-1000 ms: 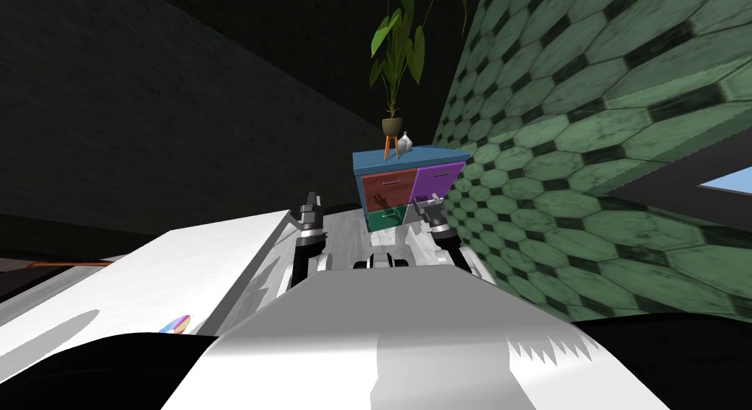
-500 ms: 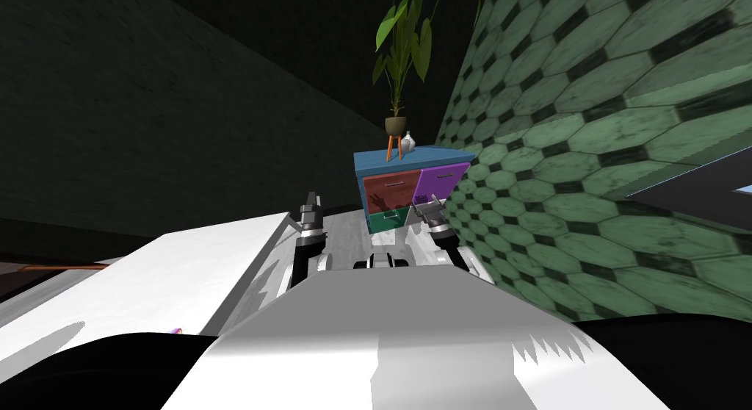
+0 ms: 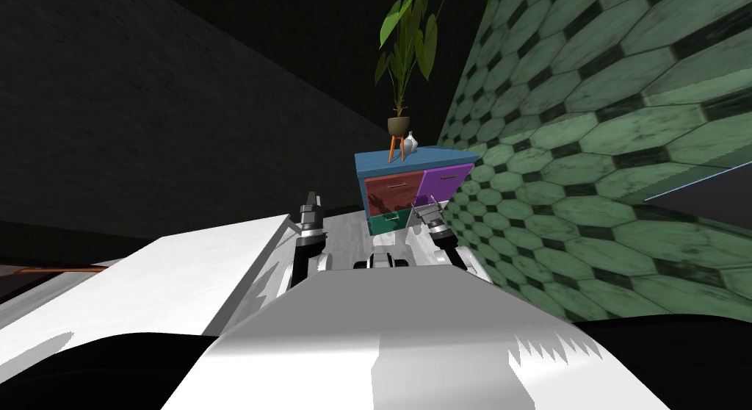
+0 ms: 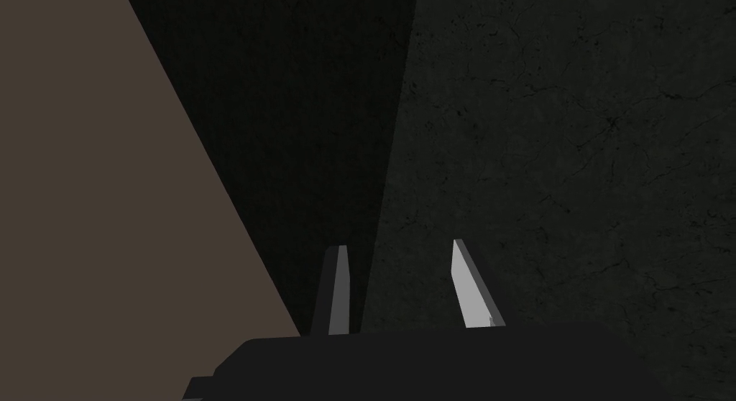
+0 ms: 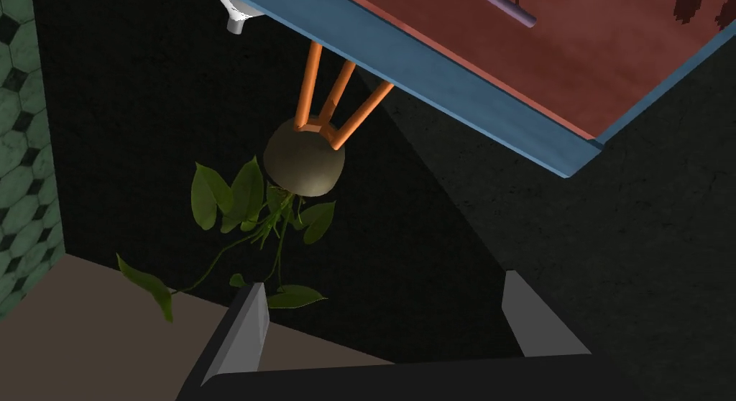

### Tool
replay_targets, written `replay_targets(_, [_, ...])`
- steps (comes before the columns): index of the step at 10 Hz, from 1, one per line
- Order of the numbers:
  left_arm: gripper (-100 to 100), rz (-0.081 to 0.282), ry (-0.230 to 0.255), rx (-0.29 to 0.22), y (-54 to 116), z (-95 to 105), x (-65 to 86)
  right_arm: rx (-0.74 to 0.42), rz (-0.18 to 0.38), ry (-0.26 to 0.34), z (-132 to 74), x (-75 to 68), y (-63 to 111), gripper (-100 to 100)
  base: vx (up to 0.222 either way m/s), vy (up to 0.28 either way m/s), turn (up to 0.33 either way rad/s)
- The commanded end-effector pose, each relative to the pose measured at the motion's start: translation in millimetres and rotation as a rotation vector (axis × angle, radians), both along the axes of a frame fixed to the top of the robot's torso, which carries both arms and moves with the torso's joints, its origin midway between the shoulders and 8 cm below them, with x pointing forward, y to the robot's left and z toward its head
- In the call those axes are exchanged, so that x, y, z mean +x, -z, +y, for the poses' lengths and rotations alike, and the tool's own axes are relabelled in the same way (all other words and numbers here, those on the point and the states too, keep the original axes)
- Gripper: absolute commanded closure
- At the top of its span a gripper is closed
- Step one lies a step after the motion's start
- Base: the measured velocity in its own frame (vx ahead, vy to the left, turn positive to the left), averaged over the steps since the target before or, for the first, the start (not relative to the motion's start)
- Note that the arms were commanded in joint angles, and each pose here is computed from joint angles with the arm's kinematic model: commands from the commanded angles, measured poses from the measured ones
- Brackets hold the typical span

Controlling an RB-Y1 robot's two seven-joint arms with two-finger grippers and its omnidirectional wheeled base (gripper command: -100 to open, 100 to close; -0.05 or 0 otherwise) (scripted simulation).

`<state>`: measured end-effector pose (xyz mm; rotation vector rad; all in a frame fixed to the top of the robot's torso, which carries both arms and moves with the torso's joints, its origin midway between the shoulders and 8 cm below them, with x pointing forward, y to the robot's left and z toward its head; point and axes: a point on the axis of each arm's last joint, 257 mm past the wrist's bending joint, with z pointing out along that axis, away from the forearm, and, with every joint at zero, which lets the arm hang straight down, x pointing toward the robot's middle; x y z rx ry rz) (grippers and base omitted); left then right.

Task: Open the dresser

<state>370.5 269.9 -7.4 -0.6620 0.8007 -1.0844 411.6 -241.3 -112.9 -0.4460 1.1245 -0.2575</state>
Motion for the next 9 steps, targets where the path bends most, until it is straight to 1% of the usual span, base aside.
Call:
replay_targets(1, [0, 0.000, 0.000, 0.000, 0.0, 0.0, 0.0, -0.094, -0.002, 0.033, -1.7, 3.2, 9.5, -100, 0.069, 0.025, 0.007])
replay_targets(2, [0, 0.000, 0.000, 0.000, 0.0, 0.0, 0.0, -0.142, 0.005, 0.047, -3.4, 6.3, 18.2, -100, 0.075, 0.036, 0.014])
replay_targets(4, [0, 0.000, 0.000, 0.000, 0.0, 0.0, 0.0, -0.173, -0.002, 0.059, -3.4, 6.3, 18.2, -100, 0.049, 0.027, 0.002])
replay_targets(5, [0, 0.000, 0.000, 0.000, 0.0, 0.0, 0.0, -0.233, 0.002, 0.077, -5.1, 9.2, 26.7, -100, 0.061, 0.022, 0.018])
replay_targets(6, [0, 0.000, 0.000, 0.000, 0.0, 0.0, 0.0, -0.251, -0.002, 0.083, -5.1, 9.2, 26.7, -100, 0.073, 0.020, 0.009])
replay_targets(7, [0, 0.000, 0.000, 0.000, 0.0, 0.0, 0.0, -0.301, 0.003, 0.097, -6.8, 12.1, 35.0, -100, 0.098, 0.030, 0.021])
replay_targets(8, [0, 0.000, 0.000, 0.000, 0.0, 0.0, 0.0, -0.325, -0.002, 0.106, -6.8, 12.1, 35.0, -100, 0.076, 0.024, 0.009])
replay_targets(9, [0, 0.000, 0.000, 0.000, 0.0, 0.0, 0.0, -0.369, 0.004, 0.118, -8.5, 14.8, 42.9, -100, 0.083, 0.034, 0.022])
